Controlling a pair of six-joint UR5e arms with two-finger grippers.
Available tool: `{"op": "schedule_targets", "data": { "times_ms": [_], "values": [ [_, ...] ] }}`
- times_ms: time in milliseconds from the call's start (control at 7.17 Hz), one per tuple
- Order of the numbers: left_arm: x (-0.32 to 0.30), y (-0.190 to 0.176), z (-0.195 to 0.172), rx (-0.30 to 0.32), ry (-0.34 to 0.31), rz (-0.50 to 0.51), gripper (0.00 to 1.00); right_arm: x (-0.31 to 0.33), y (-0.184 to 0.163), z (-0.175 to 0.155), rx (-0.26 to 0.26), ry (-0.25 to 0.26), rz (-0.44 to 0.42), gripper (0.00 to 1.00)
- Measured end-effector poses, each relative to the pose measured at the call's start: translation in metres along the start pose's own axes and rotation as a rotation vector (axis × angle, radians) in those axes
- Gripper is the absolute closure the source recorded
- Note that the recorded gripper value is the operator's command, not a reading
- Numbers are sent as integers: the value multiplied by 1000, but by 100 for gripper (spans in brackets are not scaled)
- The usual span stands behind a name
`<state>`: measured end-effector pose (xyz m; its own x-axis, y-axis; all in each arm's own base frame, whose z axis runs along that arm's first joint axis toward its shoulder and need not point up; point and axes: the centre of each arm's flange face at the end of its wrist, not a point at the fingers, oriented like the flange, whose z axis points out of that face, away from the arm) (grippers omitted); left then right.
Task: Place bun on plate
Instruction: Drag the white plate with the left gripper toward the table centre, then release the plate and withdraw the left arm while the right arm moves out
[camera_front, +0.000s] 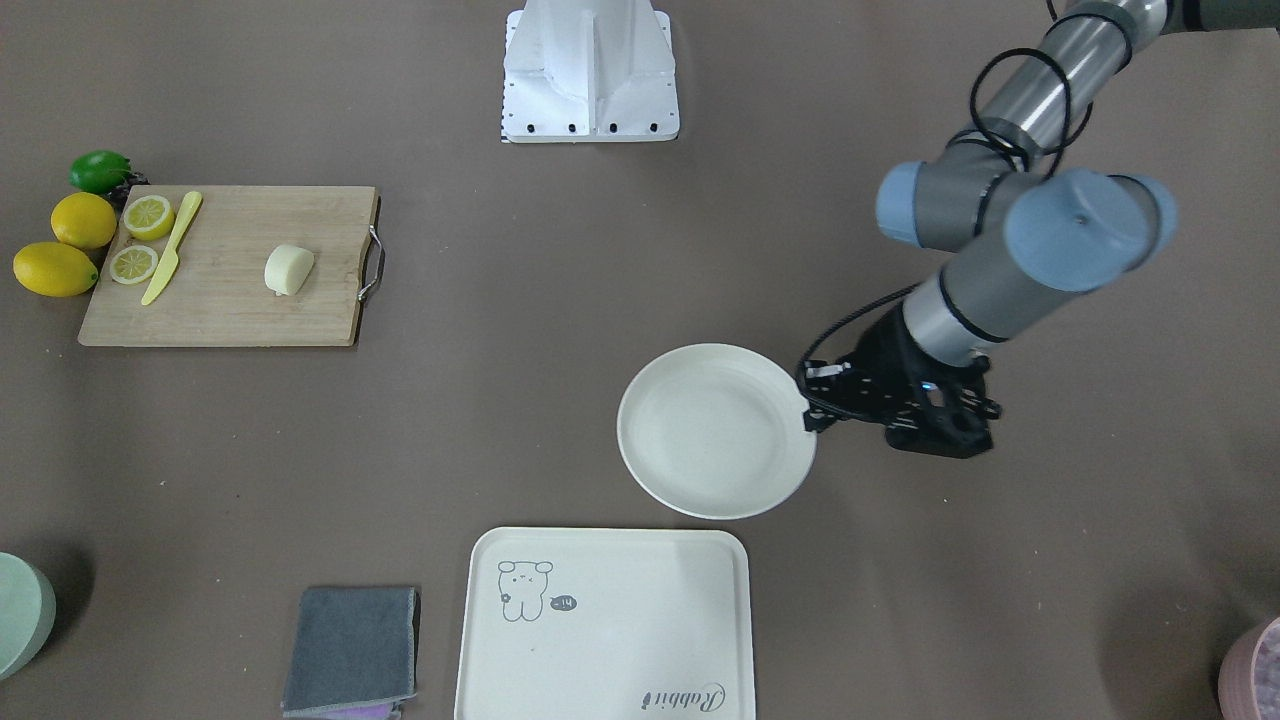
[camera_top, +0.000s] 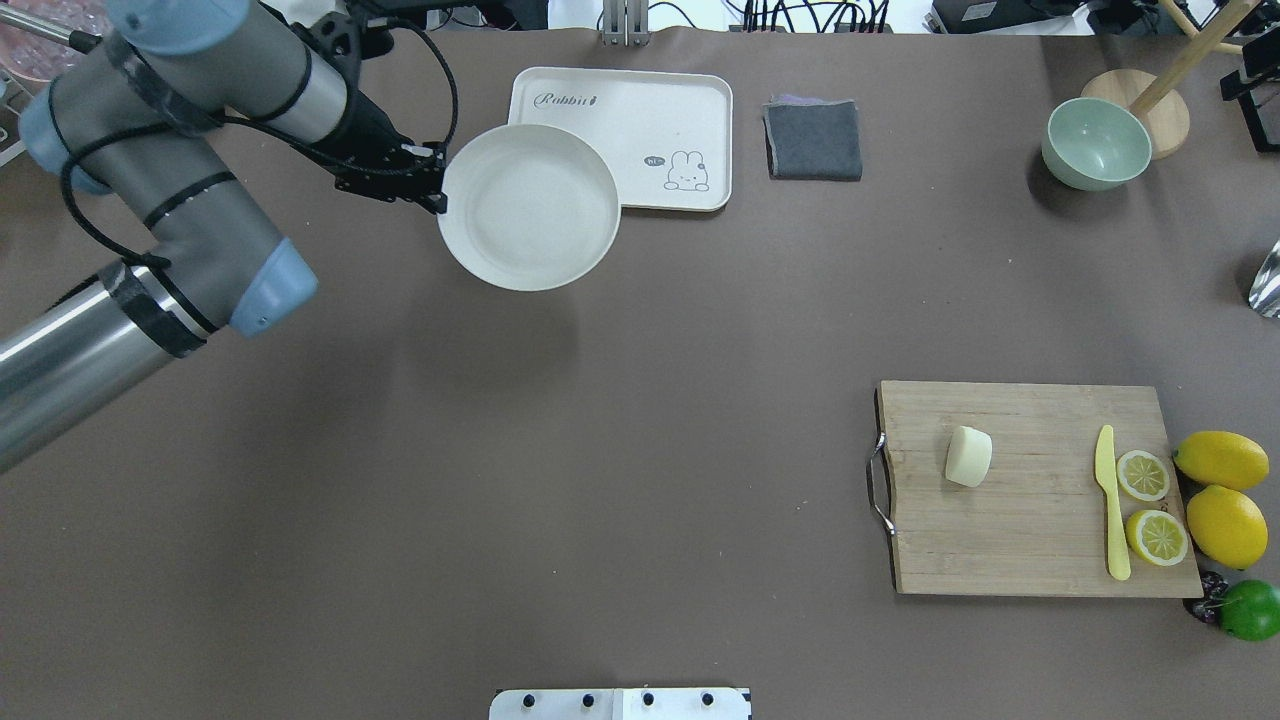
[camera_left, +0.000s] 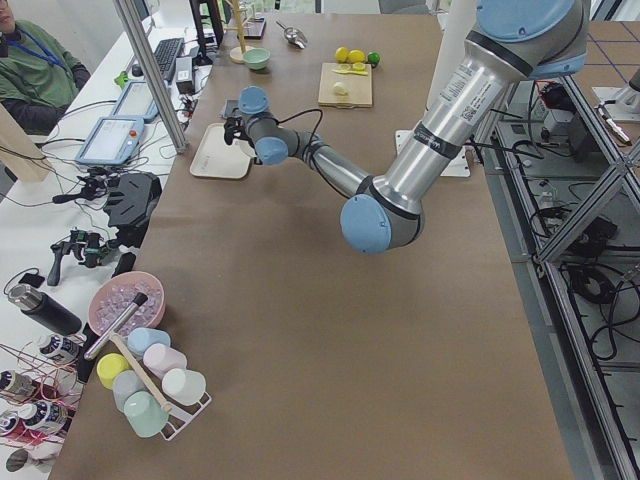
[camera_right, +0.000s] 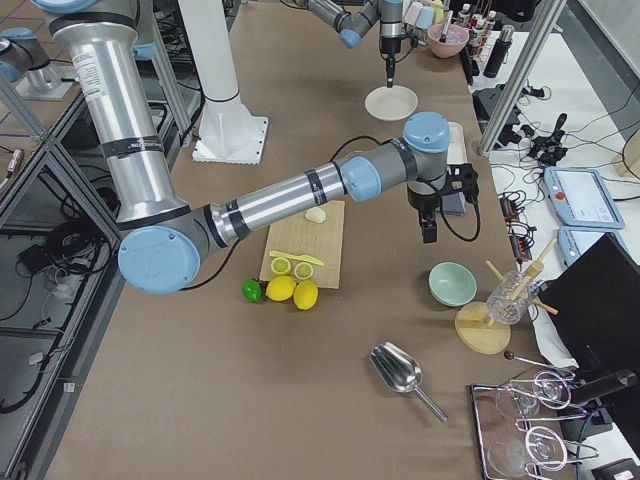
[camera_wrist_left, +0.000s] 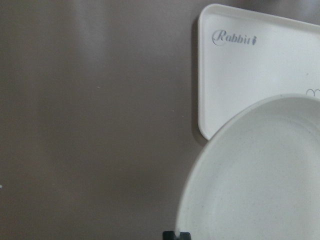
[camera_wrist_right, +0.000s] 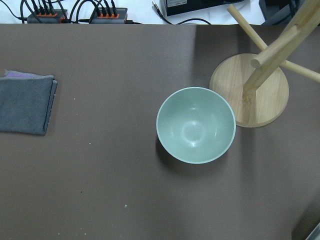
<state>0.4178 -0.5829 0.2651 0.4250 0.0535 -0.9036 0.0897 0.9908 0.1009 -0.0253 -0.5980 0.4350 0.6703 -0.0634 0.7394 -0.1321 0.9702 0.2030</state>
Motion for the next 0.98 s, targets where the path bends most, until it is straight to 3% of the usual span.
{"op": "schedule_targets", "data": {
  "times_ms": [419,558,698,977],
  "values": [
    [66,100,72,3,-3,22,100,-11,3,10,-13,-4,-20,0],
    [75,121,83,-7,3,29,61,-11,3,10,-13,-3,-20,0],
    [80,133,89,-17,8,37,3,-11,3,11,-14,-2,-20,0],
    [73,137,83,-2,36,103,2,-13,3,10,-15,-6,-20,0]
  ]
}}
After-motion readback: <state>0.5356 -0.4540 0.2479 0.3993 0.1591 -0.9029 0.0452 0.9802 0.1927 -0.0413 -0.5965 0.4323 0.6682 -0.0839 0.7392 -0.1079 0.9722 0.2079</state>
